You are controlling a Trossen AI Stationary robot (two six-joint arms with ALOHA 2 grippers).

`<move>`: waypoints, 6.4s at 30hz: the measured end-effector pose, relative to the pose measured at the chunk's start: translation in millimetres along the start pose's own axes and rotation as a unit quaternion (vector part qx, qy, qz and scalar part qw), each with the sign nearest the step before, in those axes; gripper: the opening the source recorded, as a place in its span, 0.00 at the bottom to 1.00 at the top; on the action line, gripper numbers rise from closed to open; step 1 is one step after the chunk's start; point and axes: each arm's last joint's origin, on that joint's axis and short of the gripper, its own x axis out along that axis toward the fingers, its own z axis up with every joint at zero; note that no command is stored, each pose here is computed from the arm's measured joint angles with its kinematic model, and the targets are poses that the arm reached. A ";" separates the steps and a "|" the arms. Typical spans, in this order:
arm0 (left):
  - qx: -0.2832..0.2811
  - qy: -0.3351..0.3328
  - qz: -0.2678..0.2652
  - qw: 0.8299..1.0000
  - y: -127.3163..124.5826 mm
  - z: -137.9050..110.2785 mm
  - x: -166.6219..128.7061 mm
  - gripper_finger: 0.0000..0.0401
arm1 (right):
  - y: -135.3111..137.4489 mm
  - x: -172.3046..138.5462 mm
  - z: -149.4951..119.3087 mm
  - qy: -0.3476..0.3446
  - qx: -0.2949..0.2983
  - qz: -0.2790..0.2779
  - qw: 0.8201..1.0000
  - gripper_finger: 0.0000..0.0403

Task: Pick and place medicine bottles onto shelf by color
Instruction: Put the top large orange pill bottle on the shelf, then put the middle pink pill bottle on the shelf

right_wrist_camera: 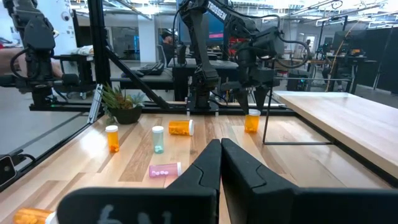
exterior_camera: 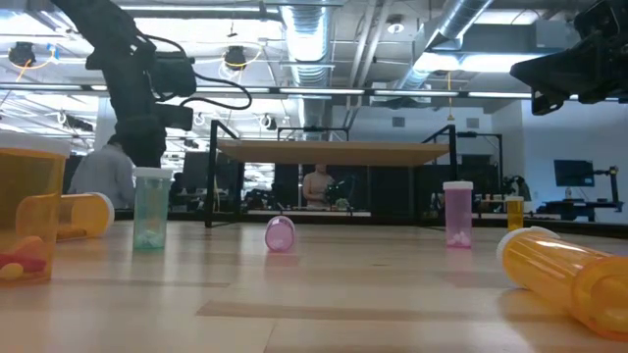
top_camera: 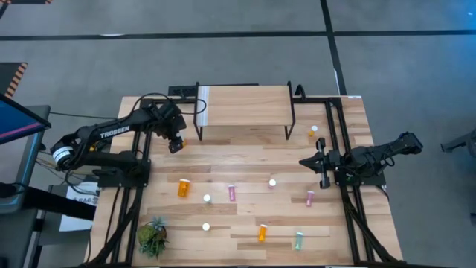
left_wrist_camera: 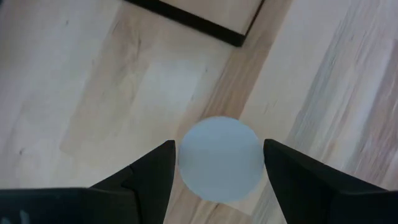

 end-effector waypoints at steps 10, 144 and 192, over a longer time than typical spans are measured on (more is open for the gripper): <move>-0.026 0.004 0.013 1.000 0.7 -0.3 0.0 0.58 | 0.0 0.0 0.1 0.000 0.000 0.000 1.000 0.08; -0.035 -0.015 0.018 0.999 76.5 228.4 -78.0 0.46 | 0.0 0.0 0.1 0.000 0.000 0.000 1.000 0.08; 0.061 -0.107 0.053 0.991 -42.7 188.4 -228.5 0.59 | 0.0 0.0 0.2 0.000 0.000 0.000 1.000 0.08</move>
